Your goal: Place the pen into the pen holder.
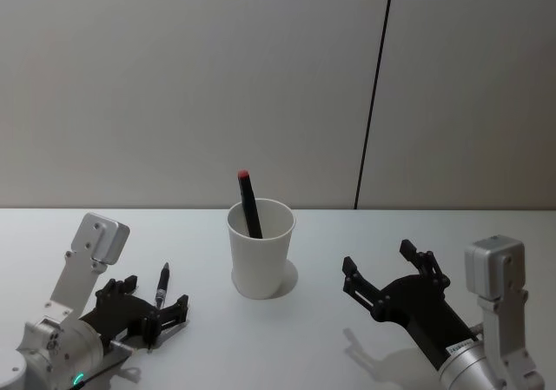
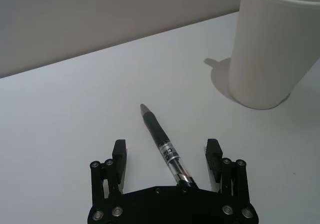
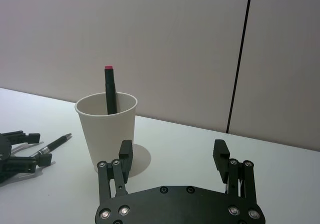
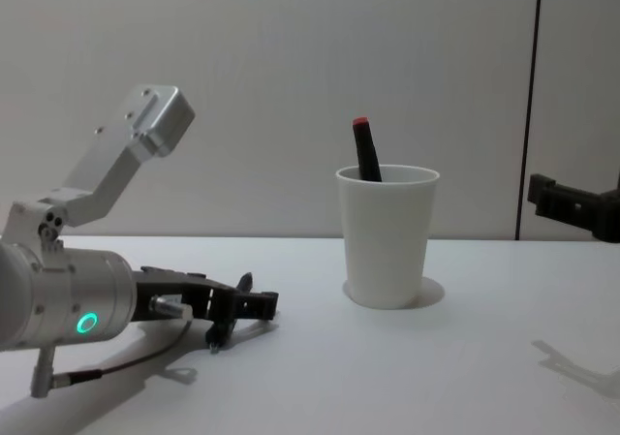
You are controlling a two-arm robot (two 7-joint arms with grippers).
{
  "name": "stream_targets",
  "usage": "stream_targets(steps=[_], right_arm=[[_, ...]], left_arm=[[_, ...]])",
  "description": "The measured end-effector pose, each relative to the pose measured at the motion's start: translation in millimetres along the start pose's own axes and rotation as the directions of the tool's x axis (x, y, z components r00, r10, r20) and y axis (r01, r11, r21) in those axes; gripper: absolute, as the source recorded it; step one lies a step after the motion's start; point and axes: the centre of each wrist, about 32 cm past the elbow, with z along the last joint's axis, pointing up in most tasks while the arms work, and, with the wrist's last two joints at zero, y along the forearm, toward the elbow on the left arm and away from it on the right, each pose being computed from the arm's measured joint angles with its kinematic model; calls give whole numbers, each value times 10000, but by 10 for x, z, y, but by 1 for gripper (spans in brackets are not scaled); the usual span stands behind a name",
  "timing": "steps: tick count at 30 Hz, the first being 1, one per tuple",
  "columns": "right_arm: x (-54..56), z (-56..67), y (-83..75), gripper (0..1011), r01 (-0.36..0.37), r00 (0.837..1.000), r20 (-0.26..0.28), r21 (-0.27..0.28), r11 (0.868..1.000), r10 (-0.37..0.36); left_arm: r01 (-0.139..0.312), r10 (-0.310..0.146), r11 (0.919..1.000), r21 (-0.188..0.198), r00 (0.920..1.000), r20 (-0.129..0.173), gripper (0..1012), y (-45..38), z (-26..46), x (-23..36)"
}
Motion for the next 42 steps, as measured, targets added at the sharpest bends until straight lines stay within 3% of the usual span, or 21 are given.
stream_targets(steps=[6,13,24,42], right_arm=[[0,0,0,1001,0,10000,1,0,10000,0],[0,0,0,1001,0,10000,0,0,10000,0],[0,0,0,1001,0,10000,0,1,10000,0],[0,0,0,1001,0,10000,1,0,10000,0]], left_arm=[[-8,8,10000,13,10000,-44,1003,-2,-12,8],[-10,10,10000,13,10000,-75,826,-3,-19,15],[-14,14,10000,19,10000,-95,681,-4,-27,18],[-32,32,10000,24,9999,-97,557,-3,-32,23]])
